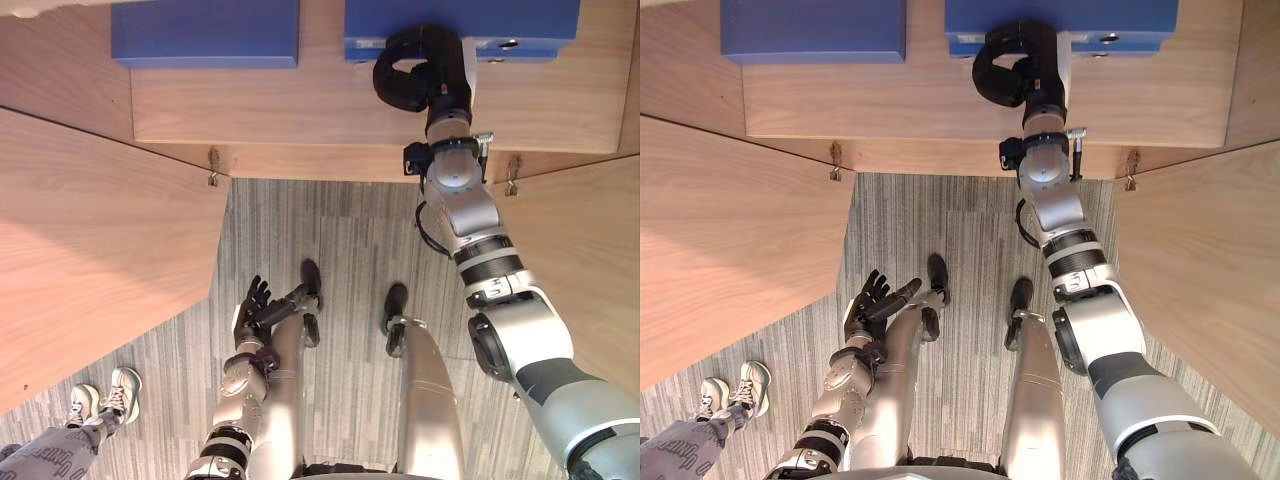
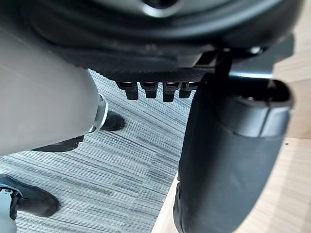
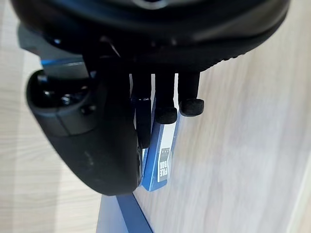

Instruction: Walk over to the cabinet, pick up the folder, carry it to the office cabinet, place the folder inside the office cabinet, then close the office cabinet door

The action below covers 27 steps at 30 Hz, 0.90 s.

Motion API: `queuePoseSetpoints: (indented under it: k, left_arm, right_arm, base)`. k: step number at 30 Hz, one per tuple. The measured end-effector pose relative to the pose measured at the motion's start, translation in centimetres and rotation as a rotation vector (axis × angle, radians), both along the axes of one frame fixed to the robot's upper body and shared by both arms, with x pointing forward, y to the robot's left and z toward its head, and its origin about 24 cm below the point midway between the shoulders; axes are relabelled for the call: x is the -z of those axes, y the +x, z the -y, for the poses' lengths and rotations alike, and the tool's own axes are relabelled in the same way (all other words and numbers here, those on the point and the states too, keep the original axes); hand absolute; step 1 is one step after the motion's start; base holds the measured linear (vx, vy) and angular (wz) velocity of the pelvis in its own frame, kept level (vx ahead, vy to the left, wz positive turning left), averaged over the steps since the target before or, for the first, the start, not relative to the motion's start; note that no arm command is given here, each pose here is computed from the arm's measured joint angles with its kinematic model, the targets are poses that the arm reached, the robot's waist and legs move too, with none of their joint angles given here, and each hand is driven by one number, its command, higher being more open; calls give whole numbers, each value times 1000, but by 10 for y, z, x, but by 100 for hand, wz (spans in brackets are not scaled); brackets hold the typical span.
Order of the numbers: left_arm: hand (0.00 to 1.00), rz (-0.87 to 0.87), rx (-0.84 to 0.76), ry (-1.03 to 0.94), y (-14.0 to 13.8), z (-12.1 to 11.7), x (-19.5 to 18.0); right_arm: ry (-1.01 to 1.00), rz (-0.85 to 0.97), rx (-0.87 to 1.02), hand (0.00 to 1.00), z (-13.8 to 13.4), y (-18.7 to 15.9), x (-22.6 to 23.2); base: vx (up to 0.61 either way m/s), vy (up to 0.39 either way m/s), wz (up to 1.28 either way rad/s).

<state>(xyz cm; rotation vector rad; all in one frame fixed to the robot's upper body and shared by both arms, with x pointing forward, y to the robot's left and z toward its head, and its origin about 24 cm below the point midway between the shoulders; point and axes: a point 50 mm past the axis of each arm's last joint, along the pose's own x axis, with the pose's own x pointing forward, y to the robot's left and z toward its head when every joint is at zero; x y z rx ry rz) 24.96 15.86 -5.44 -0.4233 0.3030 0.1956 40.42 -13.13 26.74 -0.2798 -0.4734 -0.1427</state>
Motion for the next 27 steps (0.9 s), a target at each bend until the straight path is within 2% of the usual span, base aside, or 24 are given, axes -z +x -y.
queuePoseSetpoints:
  k: [10, 12, 15, 17, 19, 21, 23, 24, 25, 27]
  left_arm:
    - [100, 35, 18, -29, 4, 11, -7]
    - [100, 35, 15, -35, 4, 13, -8]
    - [100, 41, 6, -33, 3, 11, -9]
    - [100, 28, 8, -23, 0, 10, -7]
    - [100, 16, 23, 9, -4, 9, -4]
    - [100, 3, 36, 44, -8, 6, -1]
    - [100, -35, 45, 102, -18, -6, 7]
    - [100, -50, 48, 117, -21, -9, 10]
    - [100, -85, 53, 142, -27, -17, 16]
    - [100, -143, 53, 170, -37, -27, 27]
  right_arm:
    - [-103, 41, 53, 0, 12, 3, -33]
    - [-95, 77, 47, 0, 15, -4, -32]
    - [-63, 206, -13, 0, 15, -35, -22]
    - [-55, 252, -78, 0, 12, -62, 9]
    - [-48, 217, -128, 0, 9, -77, 42]
    - [-7, 125, -185, 0, 4, -89, 83]
    - [31, -85, -249, 0, -10, -103, 144]
    - [33, -149, -267, 0, -13, -106, 160]
    - [30, -269, -294, 100, -17, -114, 190]
    - [33, -430, -311, 100, -19, -126, 230]
  base:
    - [-72, -63, 16]
    - [-27, -39, -11]
    - [35, -43, -17]
    - [69, -20, -14]
    - [59, -4, -3]
    - [48, -7, -3]
    - [60, -17, -3]
    - [102, -23, -10]
    - [103, -16, -11]
    - [146, 0, -16]
